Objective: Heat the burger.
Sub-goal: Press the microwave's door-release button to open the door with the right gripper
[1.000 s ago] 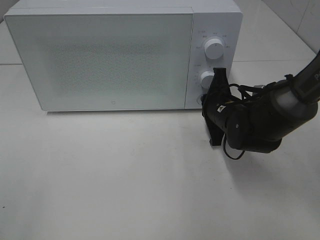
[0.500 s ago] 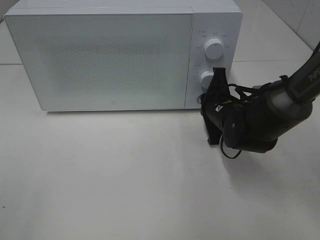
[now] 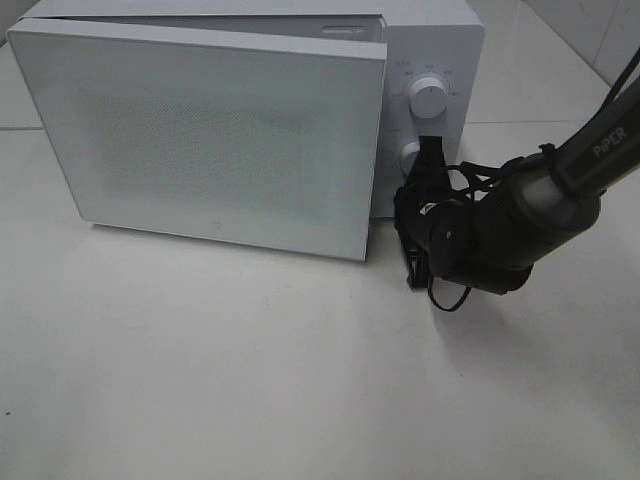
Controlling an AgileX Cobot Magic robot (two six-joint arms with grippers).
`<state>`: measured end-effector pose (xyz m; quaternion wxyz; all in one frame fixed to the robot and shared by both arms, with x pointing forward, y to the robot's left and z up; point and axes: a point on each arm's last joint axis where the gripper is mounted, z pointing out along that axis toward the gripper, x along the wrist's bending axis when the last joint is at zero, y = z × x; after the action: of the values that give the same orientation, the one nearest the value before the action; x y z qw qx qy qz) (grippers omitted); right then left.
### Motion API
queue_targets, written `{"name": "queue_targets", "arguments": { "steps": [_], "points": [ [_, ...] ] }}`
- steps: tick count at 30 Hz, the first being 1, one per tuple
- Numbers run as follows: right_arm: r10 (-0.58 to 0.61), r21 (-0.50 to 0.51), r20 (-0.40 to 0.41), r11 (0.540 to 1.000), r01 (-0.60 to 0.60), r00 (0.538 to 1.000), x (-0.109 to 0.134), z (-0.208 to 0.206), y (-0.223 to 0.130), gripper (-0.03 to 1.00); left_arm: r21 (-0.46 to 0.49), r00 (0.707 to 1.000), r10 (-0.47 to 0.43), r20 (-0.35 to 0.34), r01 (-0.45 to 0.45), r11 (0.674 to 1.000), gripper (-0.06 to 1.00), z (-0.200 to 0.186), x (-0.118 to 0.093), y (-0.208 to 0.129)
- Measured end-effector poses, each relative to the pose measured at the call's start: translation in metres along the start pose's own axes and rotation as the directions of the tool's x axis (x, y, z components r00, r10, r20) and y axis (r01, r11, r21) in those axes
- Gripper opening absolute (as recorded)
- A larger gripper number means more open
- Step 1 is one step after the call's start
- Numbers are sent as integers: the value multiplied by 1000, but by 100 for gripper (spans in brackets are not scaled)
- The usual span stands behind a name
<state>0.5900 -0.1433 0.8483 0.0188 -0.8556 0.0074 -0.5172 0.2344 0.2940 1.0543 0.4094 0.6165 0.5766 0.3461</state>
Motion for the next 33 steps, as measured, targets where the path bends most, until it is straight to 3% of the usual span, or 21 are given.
{"name": "queue_targets", "arguments": {
  "steps": [33],
  "points": [
    [-33, 54, -12, 998, 34, 999, 2, -20, 2, 1, 0, 1000, 0, 0, 0, 1000, 99, 0, 0, 0]
  ]
}}
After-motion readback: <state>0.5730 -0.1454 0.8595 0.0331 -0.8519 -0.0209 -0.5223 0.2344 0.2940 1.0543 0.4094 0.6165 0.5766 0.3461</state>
